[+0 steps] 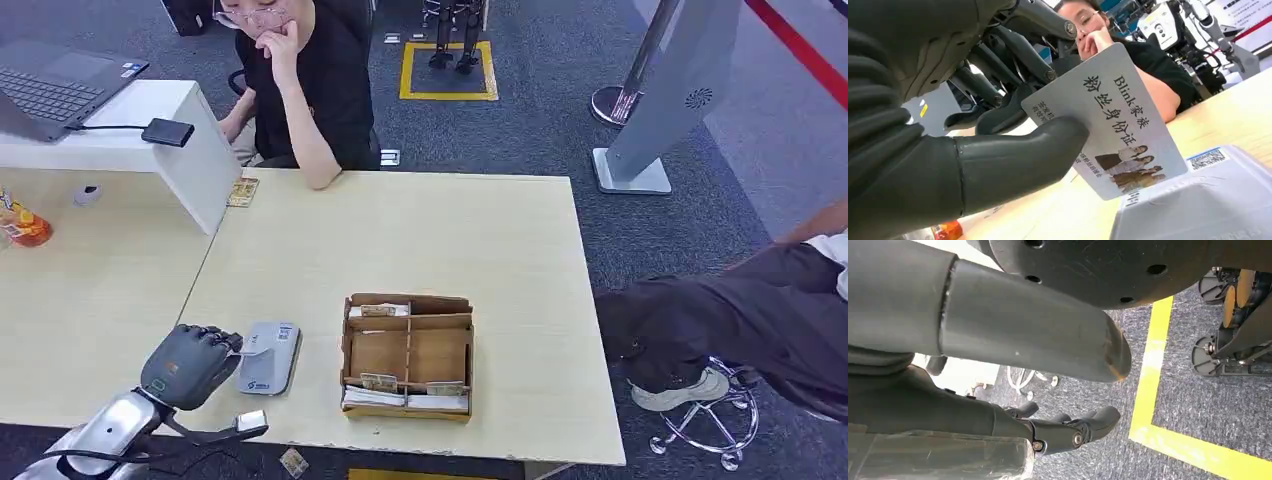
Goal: Pass the card to the sensor for recognition and then transmit it.
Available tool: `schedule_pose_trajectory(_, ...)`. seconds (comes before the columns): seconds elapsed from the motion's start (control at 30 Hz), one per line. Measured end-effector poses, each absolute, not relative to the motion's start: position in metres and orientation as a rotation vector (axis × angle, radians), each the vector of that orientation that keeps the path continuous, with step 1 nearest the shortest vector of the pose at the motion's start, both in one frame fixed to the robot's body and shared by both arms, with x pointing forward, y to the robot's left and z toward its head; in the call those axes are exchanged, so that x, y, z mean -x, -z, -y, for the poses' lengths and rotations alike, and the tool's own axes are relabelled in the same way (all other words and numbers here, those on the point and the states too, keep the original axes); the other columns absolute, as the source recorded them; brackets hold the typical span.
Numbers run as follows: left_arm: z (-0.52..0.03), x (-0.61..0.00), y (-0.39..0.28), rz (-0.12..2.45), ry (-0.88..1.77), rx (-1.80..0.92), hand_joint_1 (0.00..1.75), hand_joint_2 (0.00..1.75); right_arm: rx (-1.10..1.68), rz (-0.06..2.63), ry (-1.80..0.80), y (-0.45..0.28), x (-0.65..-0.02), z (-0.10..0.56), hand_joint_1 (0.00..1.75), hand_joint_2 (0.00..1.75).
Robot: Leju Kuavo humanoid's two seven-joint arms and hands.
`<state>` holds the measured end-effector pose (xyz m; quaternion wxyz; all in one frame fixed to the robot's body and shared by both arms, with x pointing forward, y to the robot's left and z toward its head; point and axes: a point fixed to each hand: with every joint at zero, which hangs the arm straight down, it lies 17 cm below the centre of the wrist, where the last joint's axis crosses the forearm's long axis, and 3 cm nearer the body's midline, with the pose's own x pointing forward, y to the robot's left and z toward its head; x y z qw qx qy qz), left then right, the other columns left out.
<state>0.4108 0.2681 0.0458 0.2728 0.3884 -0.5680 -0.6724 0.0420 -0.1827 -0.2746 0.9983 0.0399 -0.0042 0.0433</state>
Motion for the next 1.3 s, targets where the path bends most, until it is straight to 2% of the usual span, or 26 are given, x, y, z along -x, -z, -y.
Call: schedule_pose_trajectory(1.3,-0.28,-0.411,-0.026,1.34,1.988,-0.808,1.75,1.75,-0.082,0.008,-0.081,0.275,-0.043,0.184,0.0,0.0)
